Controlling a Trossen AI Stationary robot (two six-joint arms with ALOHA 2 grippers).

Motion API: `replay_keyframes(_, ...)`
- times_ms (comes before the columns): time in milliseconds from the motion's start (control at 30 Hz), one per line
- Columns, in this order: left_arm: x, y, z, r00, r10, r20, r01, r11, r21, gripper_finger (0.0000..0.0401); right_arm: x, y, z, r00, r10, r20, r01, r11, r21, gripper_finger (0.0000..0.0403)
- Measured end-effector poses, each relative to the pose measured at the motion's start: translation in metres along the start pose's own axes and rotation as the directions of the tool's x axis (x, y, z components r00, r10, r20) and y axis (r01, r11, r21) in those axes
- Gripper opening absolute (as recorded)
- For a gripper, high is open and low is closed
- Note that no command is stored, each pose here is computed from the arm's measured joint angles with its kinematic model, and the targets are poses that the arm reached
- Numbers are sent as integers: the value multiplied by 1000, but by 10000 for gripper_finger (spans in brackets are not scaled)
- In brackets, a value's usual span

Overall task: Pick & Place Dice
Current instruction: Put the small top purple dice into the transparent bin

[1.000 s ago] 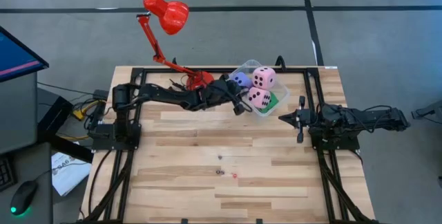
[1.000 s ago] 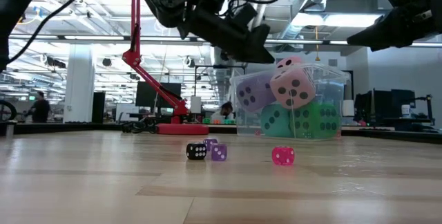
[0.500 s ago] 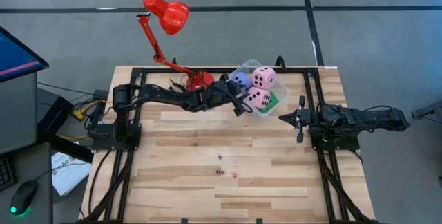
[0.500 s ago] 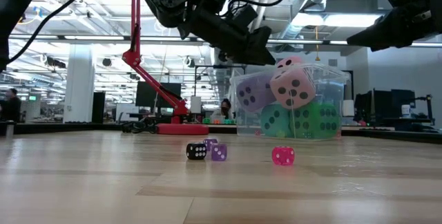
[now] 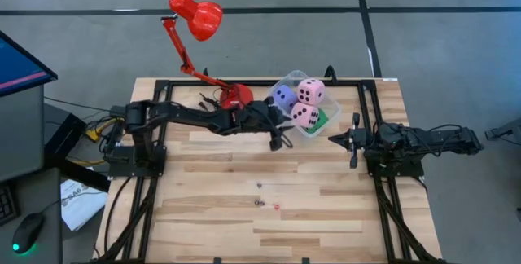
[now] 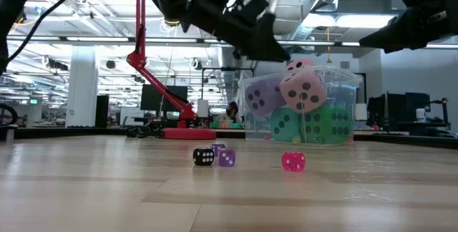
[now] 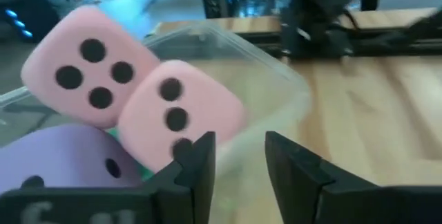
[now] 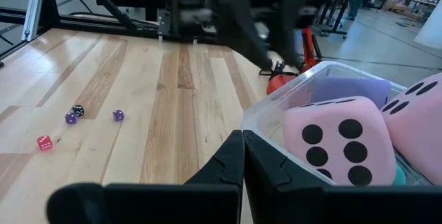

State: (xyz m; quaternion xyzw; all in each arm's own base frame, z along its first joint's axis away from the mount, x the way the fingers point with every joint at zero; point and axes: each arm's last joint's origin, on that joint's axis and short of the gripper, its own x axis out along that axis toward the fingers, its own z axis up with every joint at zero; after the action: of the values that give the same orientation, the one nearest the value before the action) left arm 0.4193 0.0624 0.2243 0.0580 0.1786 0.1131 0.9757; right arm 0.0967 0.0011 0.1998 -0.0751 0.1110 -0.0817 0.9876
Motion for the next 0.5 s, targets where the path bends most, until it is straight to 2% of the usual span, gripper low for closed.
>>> replay_keyframes(267,-46,-23,25,990,-91,-108,96,995,39,75,0,0,0,1000,2,-1,-2,1000,0,0)
replay_keyframes(367,-65,-33,26,983,-123,-139,126,992,17,58,0,0,0,1000,4,1,-4,1000,1,0)
replay_keyframes(500,-87,-45,10,973,-161,-165,155,987,-46,42,0,0,1,1000,4,6,-4,1000,2,0)
